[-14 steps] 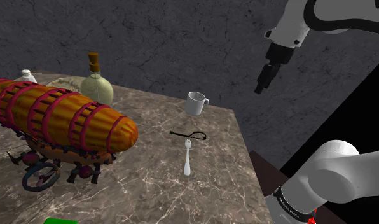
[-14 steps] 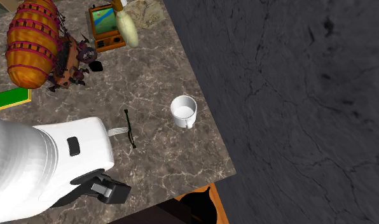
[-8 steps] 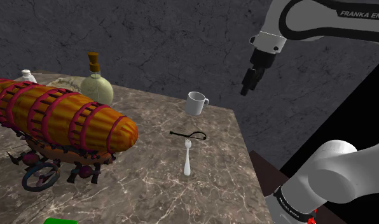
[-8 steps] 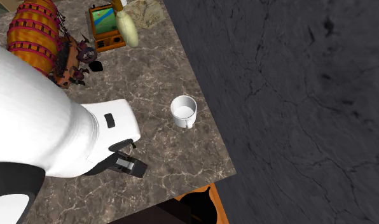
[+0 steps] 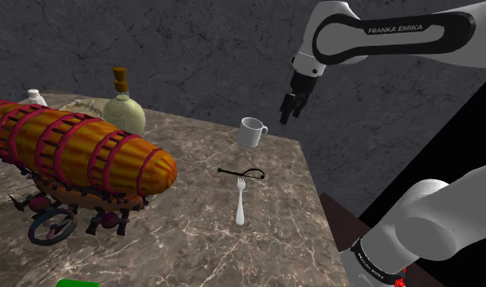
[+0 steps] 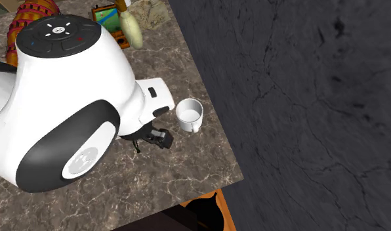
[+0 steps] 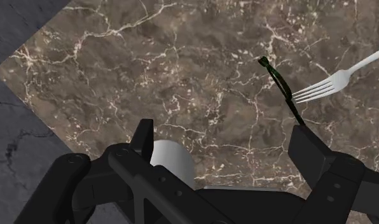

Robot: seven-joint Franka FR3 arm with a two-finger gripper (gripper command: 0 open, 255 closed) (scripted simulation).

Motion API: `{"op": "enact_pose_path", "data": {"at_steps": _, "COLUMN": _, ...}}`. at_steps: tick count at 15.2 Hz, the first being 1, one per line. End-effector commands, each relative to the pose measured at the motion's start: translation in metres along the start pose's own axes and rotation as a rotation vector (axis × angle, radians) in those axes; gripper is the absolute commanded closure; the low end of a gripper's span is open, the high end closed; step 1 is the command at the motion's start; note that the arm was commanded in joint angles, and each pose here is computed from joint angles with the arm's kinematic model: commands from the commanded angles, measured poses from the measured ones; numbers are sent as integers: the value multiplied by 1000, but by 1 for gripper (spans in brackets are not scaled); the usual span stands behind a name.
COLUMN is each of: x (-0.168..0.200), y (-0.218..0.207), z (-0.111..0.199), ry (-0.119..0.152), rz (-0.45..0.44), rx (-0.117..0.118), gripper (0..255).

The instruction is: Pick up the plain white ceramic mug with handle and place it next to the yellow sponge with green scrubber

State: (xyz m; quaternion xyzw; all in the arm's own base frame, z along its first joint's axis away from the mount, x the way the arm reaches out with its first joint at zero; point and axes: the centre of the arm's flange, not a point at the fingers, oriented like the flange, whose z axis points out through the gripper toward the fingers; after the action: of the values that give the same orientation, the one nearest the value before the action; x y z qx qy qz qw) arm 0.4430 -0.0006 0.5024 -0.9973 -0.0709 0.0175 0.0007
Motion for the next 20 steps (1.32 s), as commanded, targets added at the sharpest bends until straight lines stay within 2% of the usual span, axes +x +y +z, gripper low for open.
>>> {"op": "enact_pose_path", "data": {"at_steps": 1, "x": 25, "y": 1, "z": 18, "ry": 2, "rz": -1, "rx": 0, "gripper": 0}}
{"op": "enact_pose_path", "data": {"at_steps": 14, "x": 166, "y": 10, "z": 108, "ry": 6, "rz": -8, "rx": -4, "gripper": 0}}
{"op": "enact_pose_path", "data": {"at_steps": 20, "x": 166, "y": 10, "z": 140, "ry": 6, "rz": -8, "rx": -4, "gripper": 0}}
